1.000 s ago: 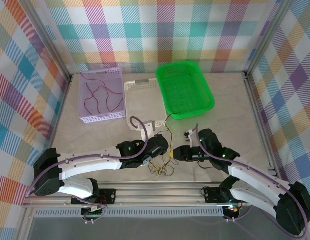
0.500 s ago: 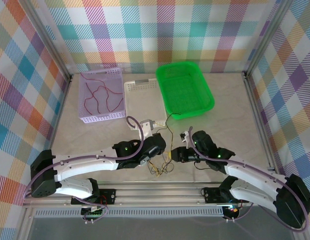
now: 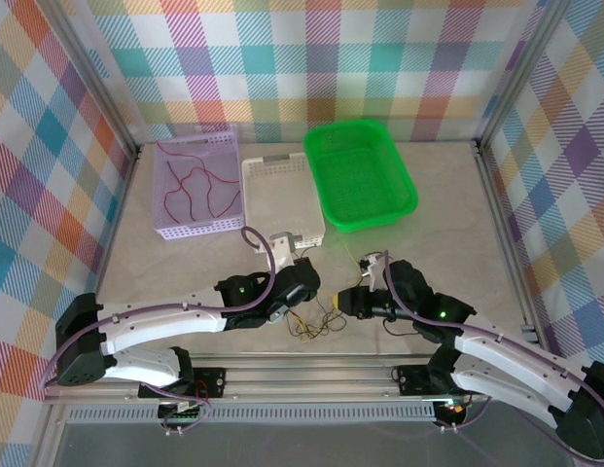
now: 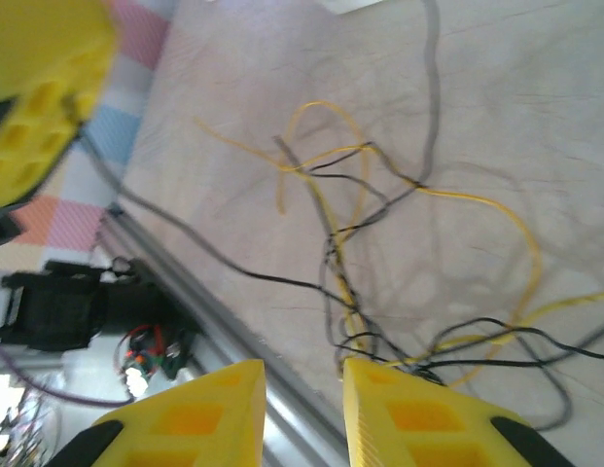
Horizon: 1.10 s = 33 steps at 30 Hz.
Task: Untangle the cables
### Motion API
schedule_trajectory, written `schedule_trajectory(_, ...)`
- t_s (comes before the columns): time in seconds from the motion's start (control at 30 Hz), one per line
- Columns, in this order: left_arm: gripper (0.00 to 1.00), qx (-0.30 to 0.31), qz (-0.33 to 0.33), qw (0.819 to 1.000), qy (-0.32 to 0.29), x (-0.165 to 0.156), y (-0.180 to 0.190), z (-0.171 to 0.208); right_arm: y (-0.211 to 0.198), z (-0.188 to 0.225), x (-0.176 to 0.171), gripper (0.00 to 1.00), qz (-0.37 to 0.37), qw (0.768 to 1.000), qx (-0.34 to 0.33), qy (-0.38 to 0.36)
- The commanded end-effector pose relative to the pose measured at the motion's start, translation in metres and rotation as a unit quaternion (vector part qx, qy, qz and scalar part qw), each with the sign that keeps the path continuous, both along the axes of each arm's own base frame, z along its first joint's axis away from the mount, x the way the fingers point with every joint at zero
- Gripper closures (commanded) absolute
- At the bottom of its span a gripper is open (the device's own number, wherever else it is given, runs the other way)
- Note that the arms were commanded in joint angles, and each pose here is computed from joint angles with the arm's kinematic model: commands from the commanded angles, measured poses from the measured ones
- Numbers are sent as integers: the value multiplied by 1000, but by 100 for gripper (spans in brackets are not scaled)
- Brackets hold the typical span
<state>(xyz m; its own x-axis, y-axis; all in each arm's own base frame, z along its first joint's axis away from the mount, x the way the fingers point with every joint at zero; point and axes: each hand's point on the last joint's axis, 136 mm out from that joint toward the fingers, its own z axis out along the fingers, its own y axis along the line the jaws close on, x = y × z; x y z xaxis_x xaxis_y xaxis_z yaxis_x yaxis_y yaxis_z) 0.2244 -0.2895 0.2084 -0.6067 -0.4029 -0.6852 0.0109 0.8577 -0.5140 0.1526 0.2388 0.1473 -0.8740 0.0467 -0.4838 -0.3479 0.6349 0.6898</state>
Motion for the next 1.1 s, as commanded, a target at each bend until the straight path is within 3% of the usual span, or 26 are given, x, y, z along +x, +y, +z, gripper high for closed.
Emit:
schedule_trajectory(0.0,100,0,15,1000,-23,3,14,25,-20,-18,6,71,-52,997,-53,22)
schedule_trajectory(0.2,100,-23,12,999,-35,0,20,47,-7,-42,-1,61,-35,997,-26,58)
schedule_trajectory(0.37,100,-33,12,999,-37,-1,24,54,6,-38,0,54,-27,998,26,57)
schedule_trajectory(0.6,100,-48,6,998,-52,-6,36,79,-44,-55,26,42,-162,984,-61,45)
schedule_trajectory(0.9,100,-44,1,998,-50,-8,39,81,-48,-45,68,45,-194,973,-125,27)
schedule_trajectory(1.07,100,-51,8,997,-58,-9,45,90,-25,-63,62,54,-161,976,-117,94)
